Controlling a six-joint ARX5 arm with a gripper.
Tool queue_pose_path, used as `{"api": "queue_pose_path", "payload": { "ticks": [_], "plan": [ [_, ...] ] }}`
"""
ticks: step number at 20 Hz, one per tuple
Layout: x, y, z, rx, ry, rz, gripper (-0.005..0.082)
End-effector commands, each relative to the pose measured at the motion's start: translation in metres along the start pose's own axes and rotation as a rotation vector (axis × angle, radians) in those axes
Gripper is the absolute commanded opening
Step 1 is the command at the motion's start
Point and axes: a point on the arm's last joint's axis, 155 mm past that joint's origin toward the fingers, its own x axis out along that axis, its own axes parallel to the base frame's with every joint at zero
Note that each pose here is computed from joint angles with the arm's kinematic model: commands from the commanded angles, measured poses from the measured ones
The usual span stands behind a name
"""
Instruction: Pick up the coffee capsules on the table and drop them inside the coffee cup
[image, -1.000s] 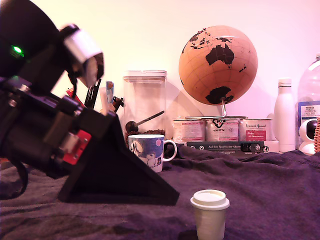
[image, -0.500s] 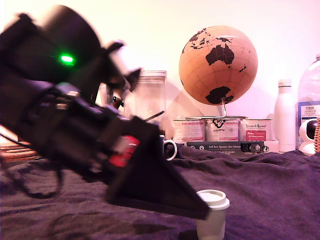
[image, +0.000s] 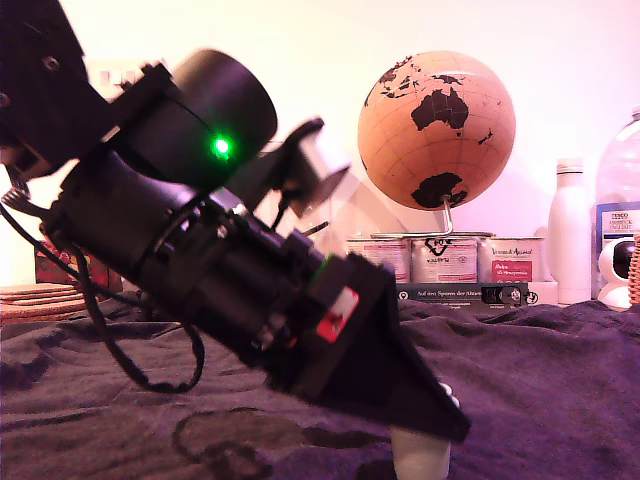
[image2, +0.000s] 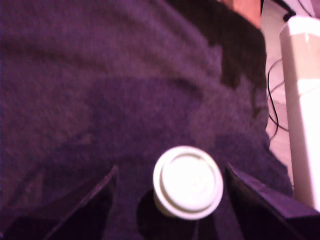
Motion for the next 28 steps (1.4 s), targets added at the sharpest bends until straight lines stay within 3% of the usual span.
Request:
{"api": "queue_pose_path", "payload": {
  "ticks": [1, 7, 9, 11, 12, 25, 28],
  "plan": [
    [0.004, 0.000, -0.003, 0.010, 0.012, -0.007, 0.0621],
    [0.005, -0.002, -0.006, 0.016, 0.028, -0.011, 0.0605],
    [0.006, -0.003, -0.006, 0.023, 0.030, -0.012, 0.0496],
    [0.006, -0.003, -0.006, 0.022, 0.031, -0.013, 0.0316],
    [0.006, -0.003, -0.006, 0.023, 0.030, -0.013, 0.0266],
    [0.005, -0.004, 0.007, 0.046, -0.019, -0.018, 0.0247],
    [0.000, -0.003, 0.016, 0.045, -0.043, -0.015, 0.0163]
  ]
}}
